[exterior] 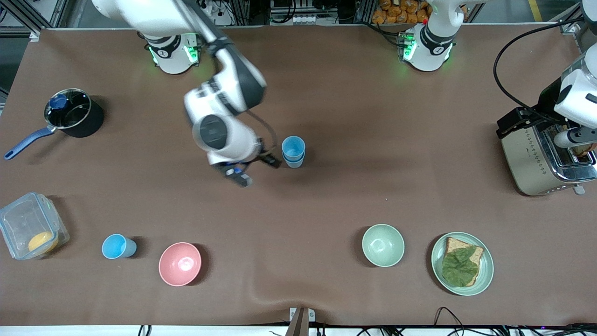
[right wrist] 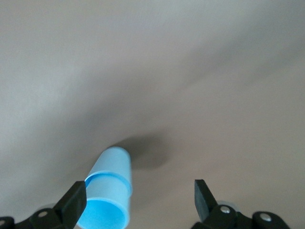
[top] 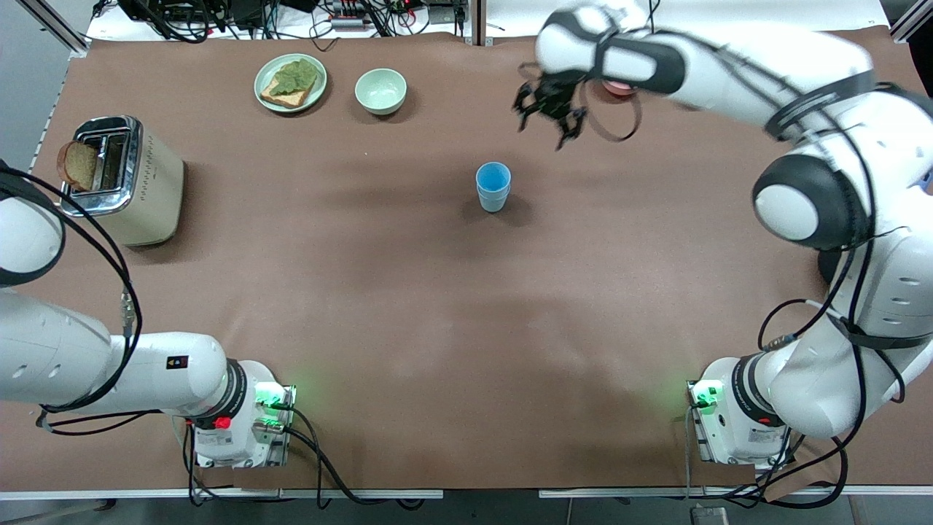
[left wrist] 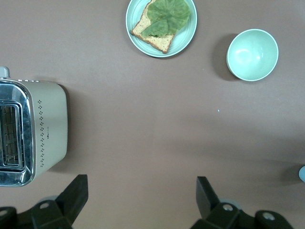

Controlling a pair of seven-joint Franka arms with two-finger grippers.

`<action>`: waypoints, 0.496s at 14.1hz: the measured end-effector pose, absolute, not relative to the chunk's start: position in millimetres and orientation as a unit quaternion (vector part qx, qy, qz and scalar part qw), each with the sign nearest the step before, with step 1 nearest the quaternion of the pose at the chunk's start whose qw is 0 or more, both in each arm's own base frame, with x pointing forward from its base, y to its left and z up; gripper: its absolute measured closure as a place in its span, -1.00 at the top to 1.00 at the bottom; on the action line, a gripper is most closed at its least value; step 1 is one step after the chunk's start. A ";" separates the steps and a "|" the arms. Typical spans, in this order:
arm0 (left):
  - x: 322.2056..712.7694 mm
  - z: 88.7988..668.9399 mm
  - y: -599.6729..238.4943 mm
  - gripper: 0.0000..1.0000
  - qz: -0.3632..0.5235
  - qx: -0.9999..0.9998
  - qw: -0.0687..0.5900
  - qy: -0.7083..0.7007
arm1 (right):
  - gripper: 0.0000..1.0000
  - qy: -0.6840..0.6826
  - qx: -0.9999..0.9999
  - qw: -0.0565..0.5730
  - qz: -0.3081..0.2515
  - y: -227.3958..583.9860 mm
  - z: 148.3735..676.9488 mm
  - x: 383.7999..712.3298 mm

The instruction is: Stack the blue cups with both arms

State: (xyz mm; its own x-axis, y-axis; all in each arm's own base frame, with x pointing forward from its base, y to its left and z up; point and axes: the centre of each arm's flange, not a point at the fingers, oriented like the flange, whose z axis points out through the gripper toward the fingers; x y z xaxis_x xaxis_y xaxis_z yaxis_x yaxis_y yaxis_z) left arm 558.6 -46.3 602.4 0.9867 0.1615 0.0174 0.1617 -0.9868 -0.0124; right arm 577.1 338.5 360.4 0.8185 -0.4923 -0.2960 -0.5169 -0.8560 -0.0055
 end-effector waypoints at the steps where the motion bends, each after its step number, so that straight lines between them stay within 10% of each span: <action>1: 558.6 602.3 -46.4 1.00 -0.008 -0.997 0.007 -0.081 | 1.00 0.246 -0.958 0.039 0.144 309.2 368.6 587.6; 7: 558.5 601.9 -48.2 1.00 -0.008 -0.997 0.007 -0.079 | 1.00 0.141 -0.979 0.009 0.144 156.8 425.6 613.2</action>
